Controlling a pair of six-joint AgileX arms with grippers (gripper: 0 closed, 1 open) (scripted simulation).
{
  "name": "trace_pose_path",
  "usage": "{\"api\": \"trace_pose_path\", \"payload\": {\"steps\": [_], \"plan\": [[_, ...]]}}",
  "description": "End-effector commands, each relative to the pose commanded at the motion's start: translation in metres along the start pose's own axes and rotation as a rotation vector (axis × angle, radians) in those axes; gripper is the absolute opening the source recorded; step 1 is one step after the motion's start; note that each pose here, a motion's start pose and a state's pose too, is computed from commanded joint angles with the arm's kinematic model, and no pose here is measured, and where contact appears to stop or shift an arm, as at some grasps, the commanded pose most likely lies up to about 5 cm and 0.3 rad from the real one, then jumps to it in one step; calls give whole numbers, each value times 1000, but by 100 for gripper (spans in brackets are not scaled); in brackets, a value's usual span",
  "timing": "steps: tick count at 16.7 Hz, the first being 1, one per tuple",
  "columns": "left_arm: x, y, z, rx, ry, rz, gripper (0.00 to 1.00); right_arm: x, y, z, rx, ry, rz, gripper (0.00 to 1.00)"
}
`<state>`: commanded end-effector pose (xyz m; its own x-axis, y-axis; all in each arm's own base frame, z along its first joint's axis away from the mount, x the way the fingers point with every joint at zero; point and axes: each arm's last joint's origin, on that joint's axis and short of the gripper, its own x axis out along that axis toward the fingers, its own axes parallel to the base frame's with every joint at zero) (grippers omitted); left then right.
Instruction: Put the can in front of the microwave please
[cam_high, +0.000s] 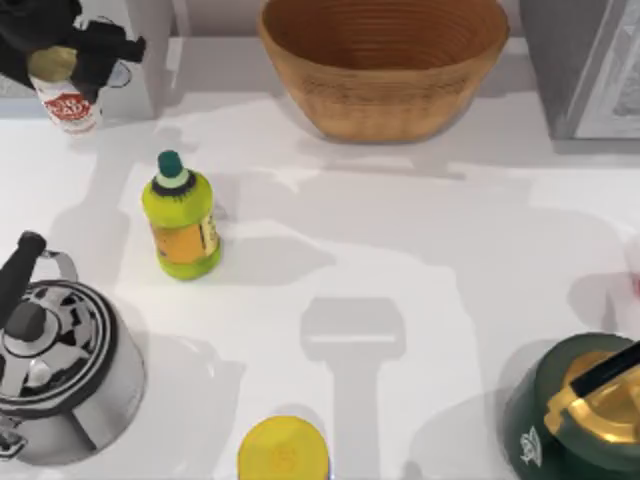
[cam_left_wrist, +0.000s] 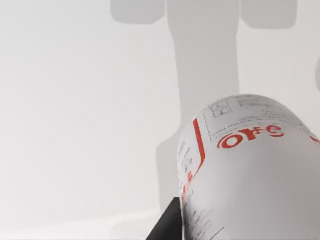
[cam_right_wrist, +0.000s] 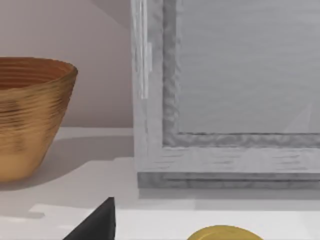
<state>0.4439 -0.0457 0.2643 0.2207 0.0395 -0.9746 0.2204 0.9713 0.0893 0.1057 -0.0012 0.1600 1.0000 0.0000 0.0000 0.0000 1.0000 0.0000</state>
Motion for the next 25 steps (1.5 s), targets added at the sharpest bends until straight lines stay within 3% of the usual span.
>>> {"api": "trace_pose_path", "payload": {"steps": [4, 7, 22, 25], "plan": [[37, 93, -42, -158, 145, -29, 0, 0, 0, 0, 0, 0, 0, 100], [55, 122, -64, -208, 211, -64, 0, 0, 0, 0, 0, 0, 0, 100], [64, 123, -67, -212, 216, -67, 0, 0, 0, 0, 0, 0, 0, 100], [64, 123, -67, -212, 216, -67, 23, 0, 0, 0, 0, 0, 0, 100]]}}
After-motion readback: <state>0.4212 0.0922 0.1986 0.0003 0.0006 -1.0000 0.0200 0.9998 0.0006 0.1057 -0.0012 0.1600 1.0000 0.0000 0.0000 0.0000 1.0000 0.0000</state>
